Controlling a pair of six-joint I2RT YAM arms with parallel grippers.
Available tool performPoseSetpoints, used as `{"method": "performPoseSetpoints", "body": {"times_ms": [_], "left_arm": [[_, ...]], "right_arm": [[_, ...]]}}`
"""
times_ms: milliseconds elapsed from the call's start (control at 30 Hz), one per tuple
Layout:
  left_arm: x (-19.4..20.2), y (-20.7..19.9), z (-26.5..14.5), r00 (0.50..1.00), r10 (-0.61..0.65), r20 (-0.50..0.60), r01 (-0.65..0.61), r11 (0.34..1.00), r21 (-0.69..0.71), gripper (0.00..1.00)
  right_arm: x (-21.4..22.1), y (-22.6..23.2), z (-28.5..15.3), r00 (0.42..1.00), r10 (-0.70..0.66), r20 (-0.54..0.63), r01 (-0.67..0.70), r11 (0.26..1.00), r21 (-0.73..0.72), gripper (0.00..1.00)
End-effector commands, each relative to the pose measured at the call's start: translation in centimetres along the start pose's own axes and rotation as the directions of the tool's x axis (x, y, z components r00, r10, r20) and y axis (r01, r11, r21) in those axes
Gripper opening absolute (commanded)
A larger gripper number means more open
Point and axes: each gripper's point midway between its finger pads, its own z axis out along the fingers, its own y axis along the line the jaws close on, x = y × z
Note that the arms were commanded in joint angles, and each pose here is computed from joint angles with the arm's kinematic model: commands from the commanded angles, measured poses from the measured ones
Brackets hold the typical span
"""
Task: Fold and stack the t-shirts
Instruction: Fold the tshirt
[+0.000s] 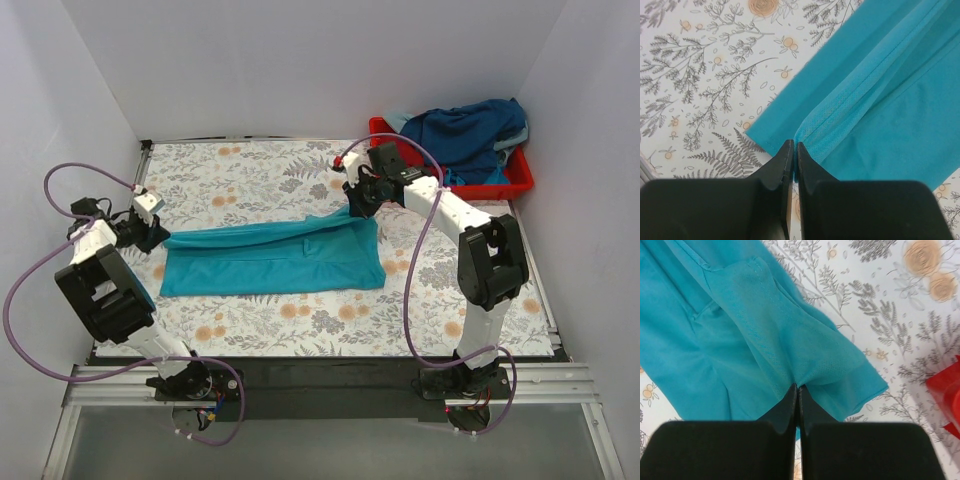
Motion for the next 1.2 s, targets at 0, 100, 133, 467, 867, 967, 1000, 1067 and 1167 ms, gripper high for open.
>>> {"method": "performPoseSetpoints", "body": {"times_ms": [0, 100, 133, 467, 867, 967, 1000, 1067, 1167], "left_arm": [[0.2, -0.3, -0.9, 0.998, 0.058, -0.015, -0.058, 0.998, -0.018, 0.00], [1.0, -0.4, -0.7, 0.998, 0.049, -0.031, -0.049, 0.999, -0.017, 0.00], [1.3, -0.4, -0.7, 0.998, 0.046, -0.037, -0.046, 0.999, -0.017, 0.00], [2.4, 0.8, 0.1, 0.998, 0.028, -0.047, -0.030, 0.999, -0.044, 0.00], [-3.3, 4.3, -0.8, 0.996, 0.063, 0.068, -0.055, 0.992, -0.115, 0.00], [-3.8, 5.2, 0.2, 0.994, 0.091, 0.065, -0.083, 0.988, -0.127, 0.00], [-4.0, 5.3, 0.6, 0.995, 0.079, 0.067, -0.069, 0.989, -0.133, 0.00], [-4.8, 6.2, 1.4, 0.991, 0.111, 0.070, -0.099, 0.982, -0.159, 0.00], [-5.5, 7.7, 2.6, 0.991, 0.106, 0.082, -0.087, 0.975, -0.205, 0.00]], "right_arm": [[0.2, 1.7, -1.0, 1.000, -0.020, 0.001, 0.020, 1.000, -0.024, 0.01], [1.3, 2.3, -0.7, 1.000, -0.012, -0.023, 0.011, 0.999, -0.032, 0.01], [1.9, 2.4, -0.6, 0.999, -0.010, -0.034, 0.009, 0.999, -0.035, 0.01], [3.2, 2.3, 1.1, 0.997, 0.011, -0.082, -0.015, 0.999, -0.038, 0.01], [0.5, 1.7, -0.5, 0.999, -0.026, -0.031, 0.025, 1.000, -0.017, 0.01], [0.0, 1.1, -0.3, 0.999, -0.031, -0.025, 0.031, 1.000, 0.001, 0.01], [0.0, 1.0, 0.0, 0.999, -0.029, -0.030, 0.029, 1.000, 0.001, 0.01], [-0.8, 0.3, 0.0, 0.999, -0.034, -0.018, 0.034, 0.999, 0.018, 0.01], [-1.8, -1.6, 0.1, 1.000, -0.021, 0.003, 0.021, 0.998, 0.053, 0.01]]}}
